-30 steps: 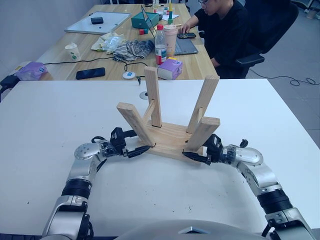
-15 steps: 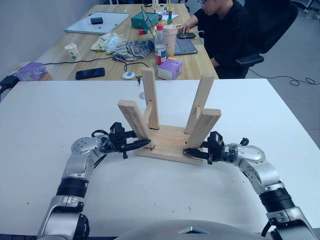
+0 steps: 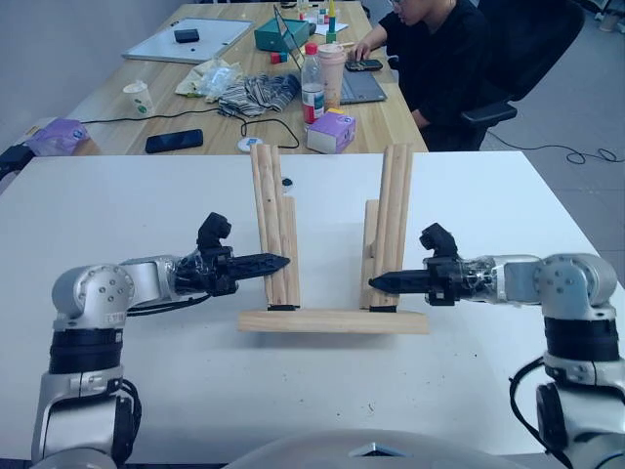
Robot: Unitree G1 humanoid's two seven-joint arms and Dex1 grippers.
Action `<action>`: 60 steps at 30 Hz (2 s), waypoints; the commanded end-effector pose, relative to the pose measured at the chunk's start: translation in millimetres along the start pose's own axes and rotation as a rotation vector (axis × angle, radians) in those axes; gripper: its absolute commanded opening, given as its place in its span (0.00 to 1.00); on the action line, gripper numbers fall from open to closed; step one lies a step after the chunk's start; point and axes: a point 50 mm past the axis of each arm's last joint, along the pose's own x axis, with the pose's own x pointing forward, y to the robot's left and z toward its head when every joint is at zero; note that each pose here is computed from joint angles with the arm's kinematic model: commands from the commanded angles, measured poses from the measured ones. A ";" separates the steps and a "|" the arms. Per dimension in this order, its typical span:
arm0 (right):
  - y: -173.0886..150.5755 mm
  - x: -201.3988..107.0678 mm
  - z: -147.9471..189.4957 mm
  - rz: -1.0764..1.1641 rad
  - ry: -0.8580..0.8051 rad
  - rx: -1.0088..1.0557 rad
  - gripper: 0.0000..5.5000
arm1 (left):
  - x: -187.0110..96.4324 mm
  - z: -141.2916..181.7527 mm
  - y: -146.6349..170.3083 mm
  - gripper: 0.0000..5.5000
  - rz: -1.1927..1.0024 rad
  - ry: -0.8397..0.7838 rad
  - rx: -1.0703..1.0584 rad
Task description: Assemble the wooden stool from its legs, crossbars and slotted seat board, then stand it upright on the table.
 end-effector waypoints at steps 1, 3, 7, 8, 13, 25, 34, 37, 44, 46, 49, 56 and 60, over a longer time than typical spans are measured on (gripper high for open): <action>-11.7 3.1 7.7 -0.144 0.000 0.042 0.30 | -1.5 -3.4 9.3 0.28 0.106 0.059 -0.069; -16.0 2.9 8.6 -0.175 -0.014 0.060 0.38 | -1.7 1.2 7.9 0.36 0.074 0.013 -0.072; -19.9 0.4 13.2 -0.194 -0.051 0.087 0.52 | -6.3 9.0 16.6 0.48 0.126 -0.051 -0.087; -21.0 -2.2 16.0 -0.198 -0.077 0.097 0.54 | -11.9 14.9 21.0 0.50 0.150 -0.099 -0.086; -30.4 -36.2 24.9 -0.244 -0.243 0.146 0.72 | -49.7 17.9 34.1 0.65 0.238 -0.254 -0.075; -43.8 -119.2 -51.1 -0.376 0.057 -0.753 0.79 | -70.8 -60.6 12.9 0.69 0.159 0.169 0.984; -64.4 -66.0 -38.4 -0.309 0.097 -0.999 0.79 | -39.5 -59.4 37.3 0.69 0.145 0.085 1.009; -71.1 -51.9 -36.2 -0.304 0.103 -1.027 0.79 | -26.9 -58.3 41.3 0.69 0.149 0.032 0.996; -71.0 -29.0 -30.5 -0.225 0.076 -1.029 0.67 | -9.8 -60.0 41.3 0.64 0.104 0.006 0.982; -70.1 -30.4 -30.2 -0.219 0.068 -1.016 0.59 | -10.1 -60.7 41.1 0.57 0.095 0.012 0.971; -69.7 -31.2 -31.0 -0.217 0.078 -0.991 0.49 | -9.3 -60.8 41.5 0.48 0.090 0.017 0.964; -45.6 -27.7 -12.4 -0.138 -0.105 -0.808 0.34 | -2.1 -41.3 24.9 0.32 0.065 -0.062 0.843; 24.6 -46.6 43.4 0.074 -0.433 -0.557 0.34 | -1.6 13.3 -52.2 0.32 -0.152 -0.243 0.478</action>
